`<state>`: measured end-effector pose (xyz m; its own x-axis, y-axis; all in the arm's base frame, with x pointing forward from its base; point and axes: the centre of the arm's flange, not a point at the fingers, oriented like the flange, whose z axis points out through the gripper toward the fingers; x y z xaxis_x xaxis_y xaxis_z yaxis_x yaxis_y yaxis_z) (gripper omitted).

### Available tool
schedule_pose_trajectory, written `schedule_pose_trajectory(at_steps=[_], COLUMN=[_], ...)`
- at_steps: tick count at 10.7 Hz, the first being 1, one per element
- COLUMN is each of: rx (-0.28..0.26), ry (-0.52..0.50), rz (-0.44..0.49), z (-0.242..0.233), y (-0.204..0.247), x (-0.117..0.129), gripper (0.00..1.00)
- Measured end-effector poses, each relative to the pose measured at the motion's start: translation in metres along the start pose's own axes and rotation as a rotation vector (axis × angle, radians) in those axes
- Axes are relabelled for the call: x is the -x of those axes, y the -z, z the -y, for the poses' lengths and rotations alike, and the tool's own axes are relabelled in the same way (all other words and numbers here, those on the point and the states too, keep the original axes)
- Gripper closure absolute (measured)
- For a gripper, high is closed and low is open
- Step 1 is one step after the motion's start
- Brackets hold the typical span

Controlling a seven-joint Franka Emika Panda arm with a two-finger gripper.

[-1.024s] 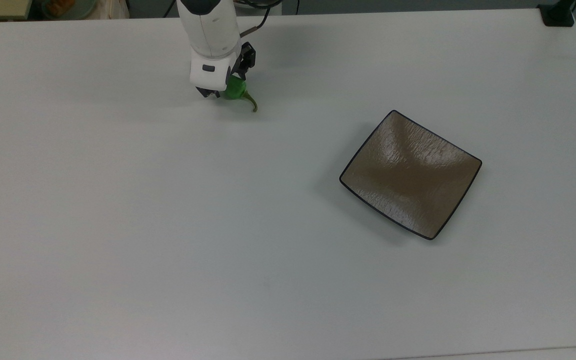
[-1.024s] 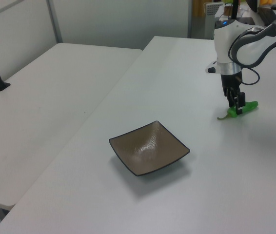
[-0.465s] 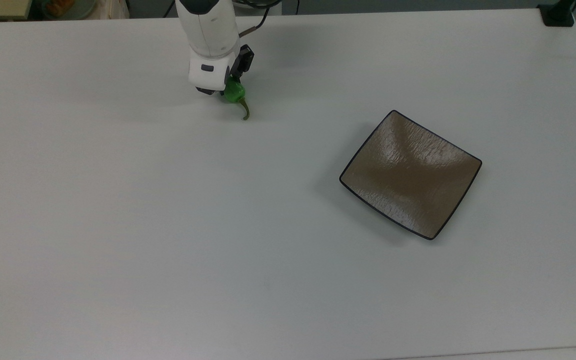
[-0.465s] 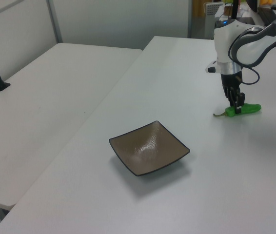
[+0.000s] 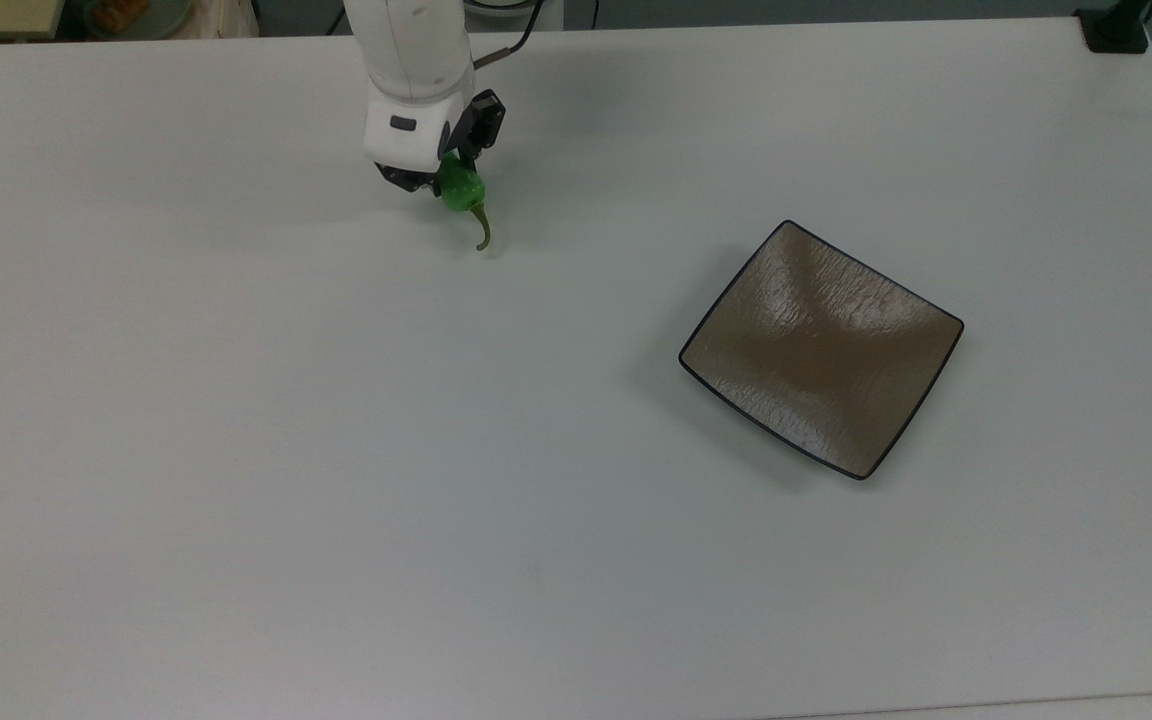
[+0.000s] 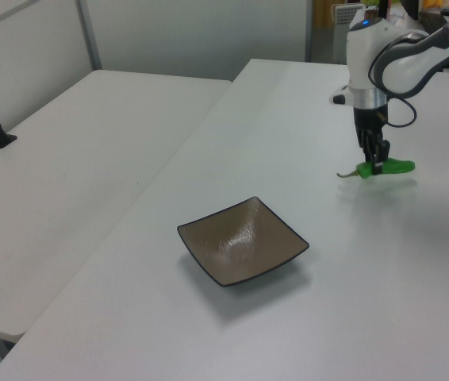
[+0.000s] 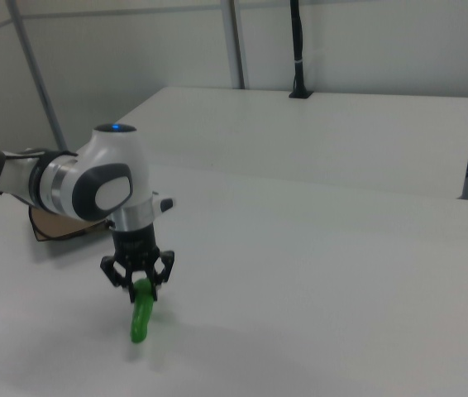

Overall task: Chili peppers are placed on a ceramic plate
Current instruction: 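Carry the chili pepper over to the square brown plate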

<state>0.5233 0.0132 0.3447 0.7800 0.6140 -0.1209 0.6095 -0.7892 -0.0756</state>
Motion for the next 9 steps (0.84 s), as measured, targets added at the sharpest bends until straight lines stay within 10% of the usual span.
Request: schedule_pose_trajectory(at_steps=[9], rx=[-0.118], ry=[-0.278], rz=[-0.328], z=[0.064], y=[0.154], x=[-0.088], gripper=[0.59])
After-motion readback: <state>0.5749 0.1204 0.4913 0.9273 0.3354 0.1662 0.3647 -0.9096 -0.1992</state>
